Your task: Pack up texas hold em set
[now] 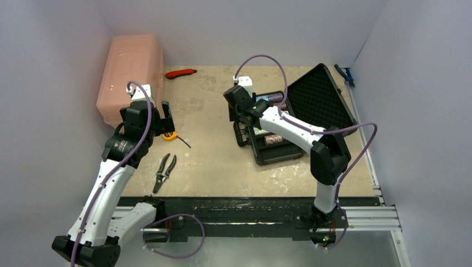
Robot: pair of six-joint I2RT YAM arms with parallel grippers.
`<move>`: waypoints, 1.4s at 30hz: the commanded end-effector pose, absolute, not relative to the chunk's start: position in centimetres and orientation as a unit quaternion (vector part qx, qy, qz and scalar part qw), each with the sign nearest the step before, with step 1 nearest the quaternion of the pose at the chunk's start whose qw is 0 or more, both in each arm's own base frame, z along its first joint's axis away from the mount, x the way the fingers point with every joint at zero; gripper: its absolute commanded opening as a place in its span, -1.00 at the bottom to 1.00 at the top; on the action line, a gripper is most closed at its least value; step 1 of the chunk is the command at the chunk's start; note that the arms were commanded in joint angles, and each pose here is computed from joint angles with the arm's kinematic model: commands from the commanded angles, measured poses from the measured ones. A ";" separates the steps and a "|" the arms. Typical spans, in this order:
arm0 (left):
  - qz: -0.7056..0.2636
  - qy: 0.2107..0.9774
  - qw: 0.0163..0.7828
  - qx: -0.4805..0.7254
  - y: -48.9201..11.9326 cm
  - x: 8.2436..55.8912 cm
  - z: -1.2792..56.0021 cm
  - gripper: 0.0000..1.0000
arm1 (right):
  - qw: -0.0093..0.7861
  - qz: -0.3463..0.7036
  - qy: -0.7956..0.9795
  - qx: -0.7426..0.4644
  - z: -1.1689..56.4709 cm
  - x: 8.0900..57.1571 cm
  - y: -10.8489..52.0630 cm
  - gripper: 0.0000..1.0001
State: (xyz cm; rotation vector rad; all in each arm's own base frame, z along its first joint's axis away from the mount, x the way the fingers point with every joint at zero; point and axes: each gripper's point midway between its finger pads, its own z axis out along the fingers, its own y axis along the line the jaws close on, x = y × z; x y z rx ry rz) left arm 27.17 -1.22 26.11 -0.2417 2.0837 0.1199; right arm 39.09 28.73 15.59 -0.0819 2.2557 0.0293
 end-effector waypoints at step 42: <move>0.043 0.855 0.508 -0.091 -1.6 27.7 26.6 0.95 | 0.385 -0.026 0.923 0.011 10.1 38.9 21.3 -1.00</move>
